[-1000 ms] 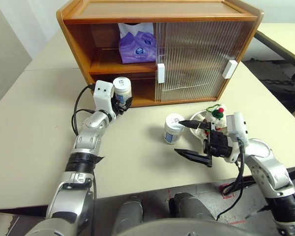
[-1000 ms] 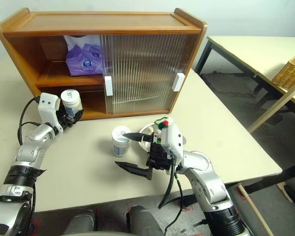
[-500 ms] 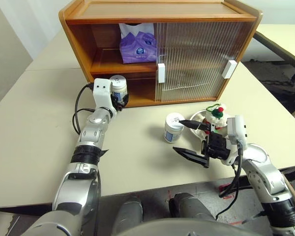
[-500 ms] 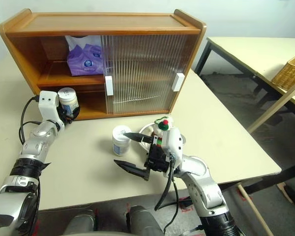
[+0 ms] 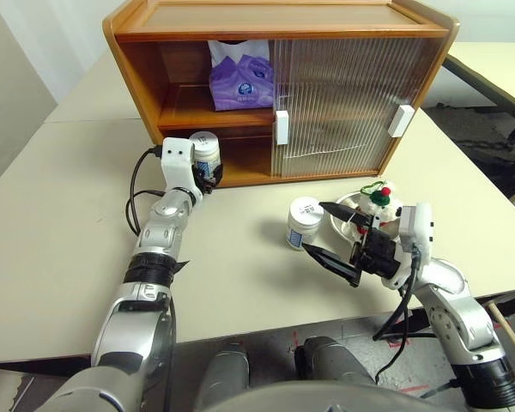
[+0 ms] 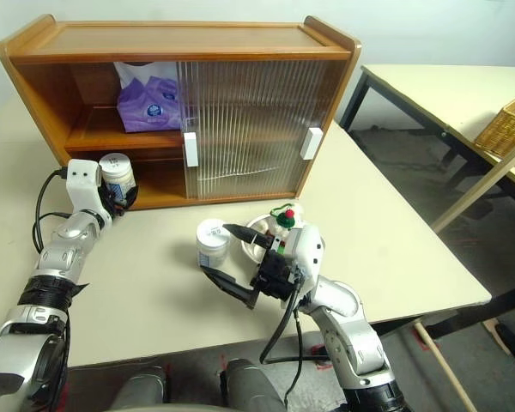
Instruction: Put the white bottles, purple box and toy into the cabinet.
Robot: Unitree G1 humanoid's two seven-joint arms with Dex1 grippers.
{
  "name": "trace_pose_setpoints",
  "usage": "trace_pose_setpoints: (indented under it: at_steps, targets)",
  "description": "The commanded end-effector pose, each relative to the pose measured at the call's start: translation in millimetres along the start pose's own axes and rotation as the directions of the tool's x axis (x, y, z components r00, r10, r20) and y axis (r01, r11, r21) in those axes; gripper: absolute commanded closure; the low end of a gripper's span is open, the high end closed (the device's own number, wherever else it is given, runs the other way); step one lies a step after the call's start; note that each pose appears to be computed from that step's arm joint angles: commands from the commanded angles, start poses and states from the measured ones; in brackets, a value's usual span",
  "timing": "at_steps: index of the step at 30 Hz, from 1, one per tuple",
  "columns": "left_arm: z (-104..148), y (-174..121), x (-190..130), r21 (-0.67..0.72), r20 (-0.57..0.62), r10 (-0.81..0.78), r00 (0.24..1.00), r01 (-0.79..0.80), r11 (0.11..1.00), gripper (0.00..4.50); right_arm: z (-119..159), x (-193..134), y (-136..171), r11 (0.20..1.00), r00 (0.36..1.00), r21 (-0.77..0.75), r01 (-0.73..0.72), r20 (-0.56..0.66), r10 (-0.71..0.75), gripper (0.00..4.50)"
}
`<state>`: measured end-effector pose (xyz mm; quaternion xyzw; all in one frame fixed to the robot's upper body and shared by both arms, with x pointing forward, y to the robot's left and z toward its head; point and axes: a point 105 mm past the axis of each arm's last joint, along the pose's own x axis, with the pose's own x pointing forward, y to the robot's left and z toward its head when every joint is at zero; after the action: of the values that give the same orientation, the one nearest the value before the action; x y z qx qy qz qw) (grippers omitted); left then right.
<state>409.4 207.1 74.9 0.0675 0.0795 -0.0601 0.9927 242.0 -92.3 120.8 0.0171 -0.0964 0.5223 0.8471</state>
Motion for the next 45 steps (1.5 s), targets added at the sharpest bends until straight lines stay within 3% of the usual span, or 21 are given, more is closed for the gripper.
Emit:
trace_pose_setpoints:
  at_steps: [1, 15, 19, 30, 40, 45]
  targets:
    - [7.5, 0.5, 6.9, -0.008, 0.016, 0.016, 1.0, -0.015, 1.0, 1.42, -2.4, -2.7, -1.1, 1.0, 1.0, -0.004, 0.013, 0.0, -0.013, 0.0]
    - [5.8, -5.4, 18.1, -0.029, -0.032, 0.026, 0.999, -0.027, 0.999, 1.42, 3.8, 1.4, 1.2, 1.0, 1.0, -0.009, -0.002, 0.015, 0.002, 0.0]
    - [2.1, -7.3, 17.2, -0.031, -0.045, 0.018, 0.999, -0.019, 0.999, 0.03, 4.3, 1.8, 1.6, 1.0, 1.0, -0.006, -0.007, 0.019, 0.007, 0.0]
    - [2.4, -13.3, 10.7, -0.04, -0.038, 0.006, 0.999, -0.008, 0.999, 0.03, 4.2, 4.9, 1.4, 0.999, 0.999, -0.004, -0.035, 0.028, 0.035, 0.0]
    - [7.2, -29.6, -20.8, -0.055, -0.01, -0.013, 1.0, 0.012, 0.998, 0.03, 3.6, 9.0, 2.3, 0.998, 0.998, 0.006, -0.055, 0.038, 0.055, 0.0]
    - [9.1, -27.6, -33.6, -0.052, -0.019, 0.082, 0.996, -0.083, 0.995, 0.03, 4.3, 10.7, 3.7, 0.997, 0.997, 0.012, -0.071, 0.042, 0.071, 0.0]
